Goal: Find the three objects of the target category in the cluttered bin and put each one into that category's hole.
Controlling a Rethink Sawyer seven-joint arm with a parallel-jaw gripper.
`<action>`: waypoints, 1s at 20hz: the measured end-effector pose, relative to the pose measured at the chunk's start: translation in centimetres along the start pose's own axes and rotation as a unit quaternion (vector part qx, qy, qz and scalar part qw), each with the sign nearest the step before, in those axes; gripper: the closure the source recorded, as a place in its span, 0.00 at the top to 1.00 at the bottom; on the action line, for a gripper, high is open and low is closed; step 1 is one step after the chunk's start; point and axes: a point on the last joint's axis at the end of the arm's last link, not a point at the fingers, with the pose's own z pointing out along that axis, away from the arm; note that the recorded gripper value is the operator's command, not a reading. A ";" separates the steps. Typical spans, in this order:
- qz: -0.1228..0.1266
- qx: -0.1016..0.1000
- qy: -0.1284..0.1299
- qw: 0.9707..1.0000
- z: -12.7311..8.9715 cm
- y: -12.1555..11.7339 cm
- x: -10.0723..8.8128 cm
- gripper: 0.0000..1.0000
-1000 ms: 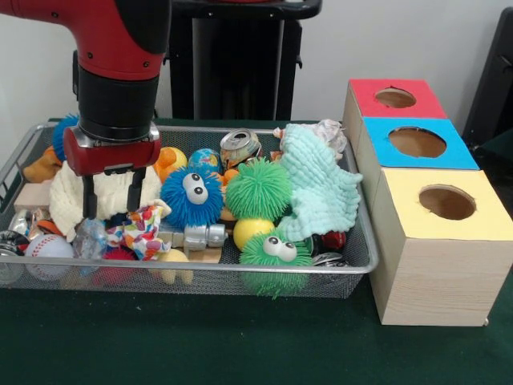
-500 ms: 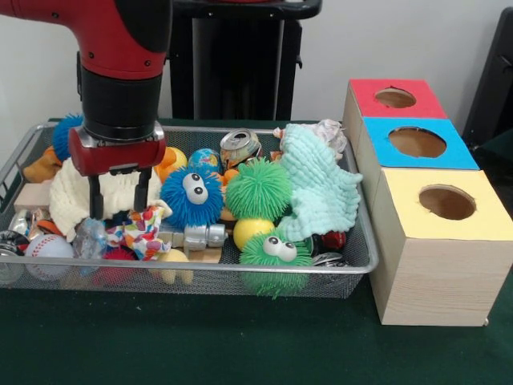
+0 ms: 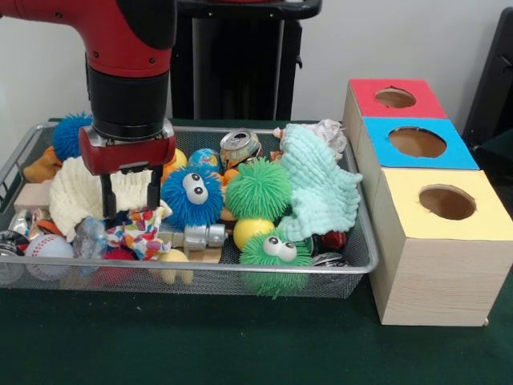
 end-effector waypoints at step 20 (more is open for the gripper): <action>0.004 0.001 -0.025 1.000 1.3 0.6 -0.5 1.00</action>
